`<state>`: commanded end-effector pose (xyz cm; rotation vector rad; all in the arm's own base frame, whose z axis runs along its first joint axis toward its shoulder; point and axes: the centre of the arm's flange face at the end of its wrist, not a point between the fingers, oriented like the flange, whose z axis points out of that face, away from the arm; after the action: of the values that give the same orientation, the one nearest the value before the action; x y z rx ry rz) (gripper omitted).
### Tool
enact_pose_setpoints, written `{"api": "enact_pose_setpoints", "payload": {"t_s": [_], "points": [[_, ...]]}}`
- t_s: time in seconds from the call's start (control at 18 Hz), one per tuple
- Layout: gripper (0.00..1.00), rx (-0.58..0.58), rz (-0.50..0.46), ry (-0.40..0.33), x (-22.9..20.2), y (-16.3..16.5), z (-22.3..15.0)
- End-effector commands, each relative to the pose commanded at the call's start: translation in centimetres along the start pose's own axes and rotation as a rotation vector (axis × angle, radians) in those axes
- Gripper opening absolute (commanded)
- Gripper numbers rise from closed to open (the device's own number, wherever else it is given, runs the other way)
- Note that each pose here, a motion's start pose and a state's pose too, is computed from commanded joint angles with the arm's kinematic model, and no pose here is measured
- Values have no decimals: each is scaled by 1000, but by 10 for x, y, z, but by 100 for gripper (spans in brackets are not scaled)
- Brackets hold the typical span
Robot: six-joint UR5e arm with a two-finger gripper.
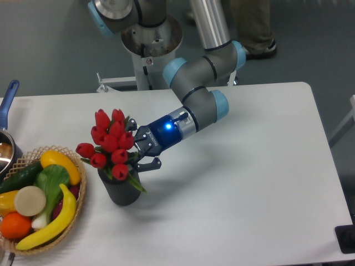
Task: Insert the flowers into the vase
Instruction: 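Open the gripper to release the tulips in the vase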
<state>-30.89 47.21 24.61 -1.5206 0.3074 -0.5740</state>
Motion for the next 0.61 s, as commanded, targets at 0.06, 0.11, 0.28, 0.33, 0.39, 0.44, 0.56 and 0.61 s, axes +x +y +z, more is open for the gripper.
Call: {"api": "enact_pose_setpoints", "payload": {"t_s": [0.06, 0.11, 0.28, 0.33, 0.39, 0.44, 0.56, 0.61], "points": [[67, -1, 5, -3, -1, 0, -2], [78, -1, 20, -3, -1, 0, -2], [100, -13, 54, -14, -2, 2, -7], [100, -39, 56, -20, -2, 3, -10], [100, -63, 65, -23, -1, 2, -12], [100, -79, 71, -27, -1, 1, -13], [100, -88, 77, -31, -1, -2, -16], [100, -89, 80, -37, -1, -4, -19]]}}
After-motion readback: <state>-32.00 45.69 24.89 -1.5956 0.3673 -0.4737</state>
